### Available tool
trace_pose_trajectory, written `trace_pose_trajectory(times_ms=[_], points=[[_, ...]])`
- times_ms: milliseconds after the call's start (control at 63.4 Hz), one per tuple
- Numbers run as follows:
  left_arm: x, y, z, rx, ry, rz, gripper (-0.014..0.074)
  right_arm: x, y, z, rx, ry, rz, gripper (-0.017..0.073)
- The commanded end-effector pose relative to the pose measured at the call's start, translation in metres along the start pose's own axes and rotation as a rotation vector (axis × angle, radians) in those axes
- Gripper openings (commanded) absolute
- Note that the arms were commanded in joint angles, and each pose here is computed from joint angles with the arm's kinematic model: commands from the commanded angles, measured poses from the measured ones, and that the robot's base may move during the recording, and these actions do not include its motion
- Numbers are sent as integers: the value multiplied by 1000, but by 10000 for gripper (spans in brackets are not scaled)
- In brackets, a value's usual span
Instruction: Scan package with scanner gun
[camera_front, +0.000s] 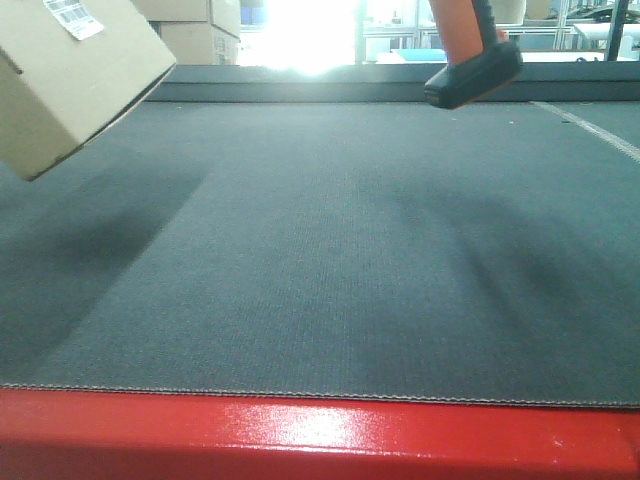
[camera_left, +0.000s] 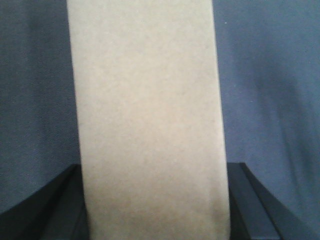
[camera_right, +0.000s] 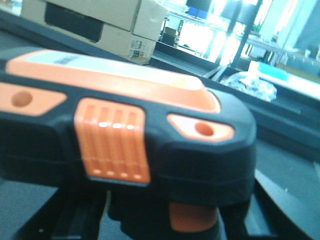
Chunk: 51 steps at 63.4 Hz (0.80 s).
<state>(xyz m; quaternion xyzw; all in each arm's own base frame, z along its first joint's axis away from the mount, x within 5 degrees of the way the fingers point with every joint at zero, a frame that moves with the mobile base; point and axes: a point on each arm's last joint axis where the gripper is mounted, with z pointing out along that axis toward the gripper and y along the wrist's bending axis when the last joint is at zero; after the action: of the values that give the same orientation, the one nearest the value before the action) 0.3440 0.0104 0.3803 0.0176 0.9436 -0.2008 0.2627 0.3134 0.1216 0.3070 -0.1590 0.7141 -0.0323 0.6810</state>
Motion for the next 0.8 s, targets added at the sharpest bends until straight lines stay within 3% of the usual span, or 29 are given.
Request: trace_pose_trajectory(times_ms=[0,505,583,788], points=[[-1,-1,-5,0,-20,1,-111,-16,-7,-2,24,-56,-44,-154],[-1,-1,-5,0,-20,1,-111,-19,-7,-2,22,-56,-27,-154],[-1,-1,-5,0,-20,1,-111,-20,-10,-4,38,-49,21,-154],[-1,-1,-5,0,-20,1,-111,-22,-27,-12,194,-29,304,-154]])
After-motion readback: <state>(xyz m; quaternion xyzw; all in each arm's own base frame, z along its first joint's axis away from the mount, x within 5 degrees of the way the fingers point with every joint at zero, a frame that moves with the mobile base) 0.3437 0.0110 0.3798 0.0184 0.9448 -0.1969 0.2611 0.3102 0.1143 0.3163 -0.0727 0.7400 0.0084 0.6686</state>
